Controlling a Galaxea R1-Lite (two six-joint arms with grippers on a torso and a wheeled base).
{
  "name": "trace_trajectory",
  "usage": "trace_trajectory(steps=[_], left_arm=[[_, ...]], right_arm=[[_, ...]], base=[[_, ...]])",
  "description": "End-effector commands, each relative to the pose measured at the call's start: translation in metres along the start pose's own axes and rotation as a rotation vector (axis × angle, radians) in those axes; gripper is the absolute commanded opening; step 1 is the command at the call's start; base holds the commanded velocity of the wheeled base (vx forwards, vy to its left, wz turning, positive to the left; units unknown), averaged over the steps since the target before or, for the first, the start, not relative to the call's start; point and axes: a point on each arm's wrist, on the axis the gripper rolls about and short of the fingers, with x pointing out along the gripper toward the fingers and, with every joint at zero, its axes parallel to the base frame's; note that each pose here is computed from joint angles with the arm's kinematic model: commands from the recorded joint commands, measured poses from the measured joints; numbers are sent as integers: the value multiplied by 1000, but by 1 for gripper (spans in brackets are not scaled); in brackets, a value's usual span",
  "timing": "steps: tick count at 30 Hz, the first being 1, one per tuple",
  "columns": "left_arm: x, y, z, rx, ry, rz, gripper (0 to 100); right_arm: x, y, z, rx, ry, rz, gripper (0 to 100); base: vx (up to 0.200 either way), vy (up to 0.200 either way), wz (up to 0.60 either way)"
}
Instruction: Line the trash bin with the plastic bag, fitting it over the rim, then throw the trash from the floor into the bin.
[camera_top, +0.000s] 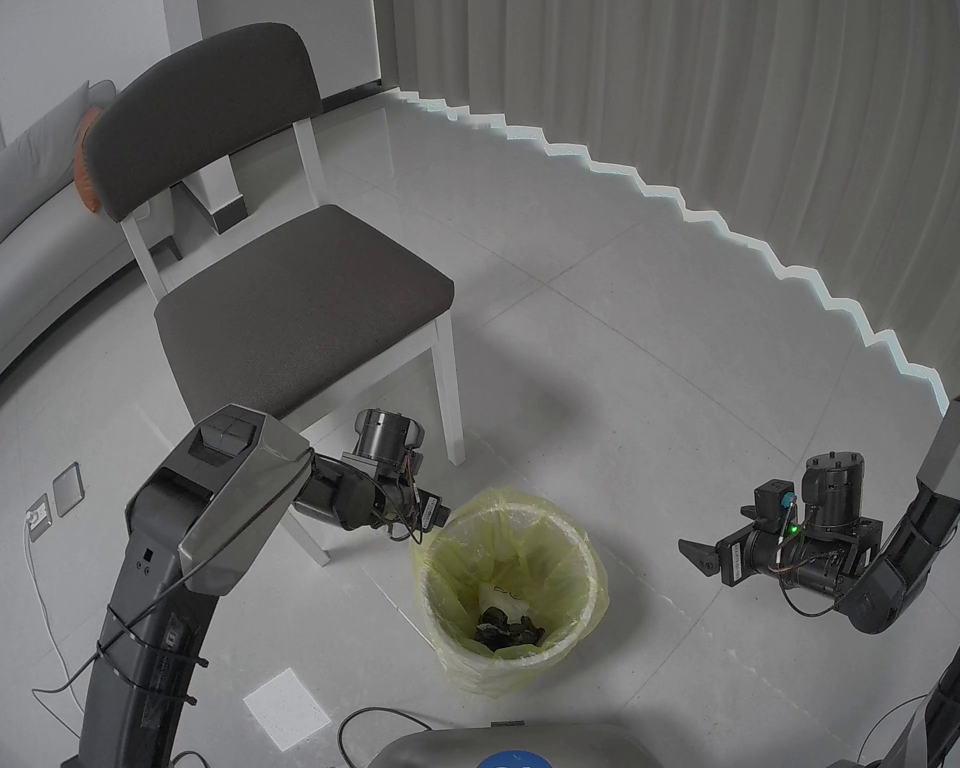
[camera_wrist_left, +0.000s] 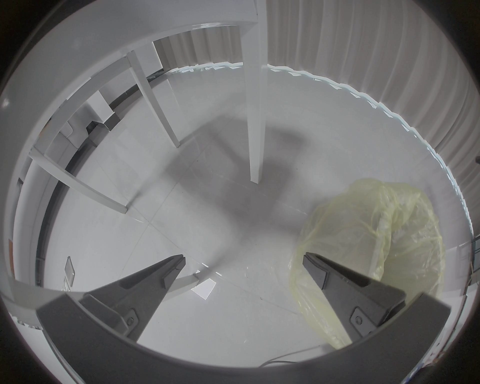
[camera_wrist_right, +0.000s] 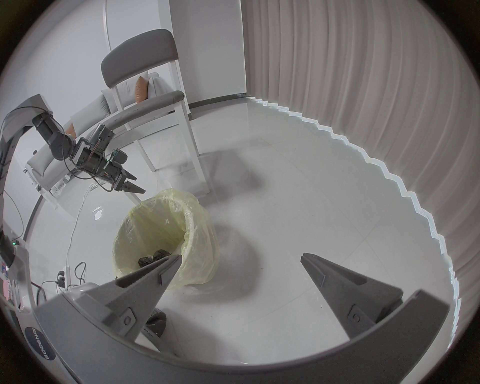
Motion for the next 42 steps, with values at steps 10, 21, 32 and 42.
trace_trajectory(steps=[10,21,32,42], left_arm=[[41,-29,-19,48,201,-55,100],[23,-18,-1,27,185,-44,100],[-47,3,66,-4,-7,-35,100],[-88,-29,98,37,-141,-110,100]], right_arm=[[4,-3,-2,5,9,-8,100],[3,-3,-1,5,6,-6,100],[3,-3,-3,-1,12,-6,100],[2,-2,-4,-5,15,-3,100]], base=[[0,0,0],[0,0,0],[0,0,0],[0,0,0]])
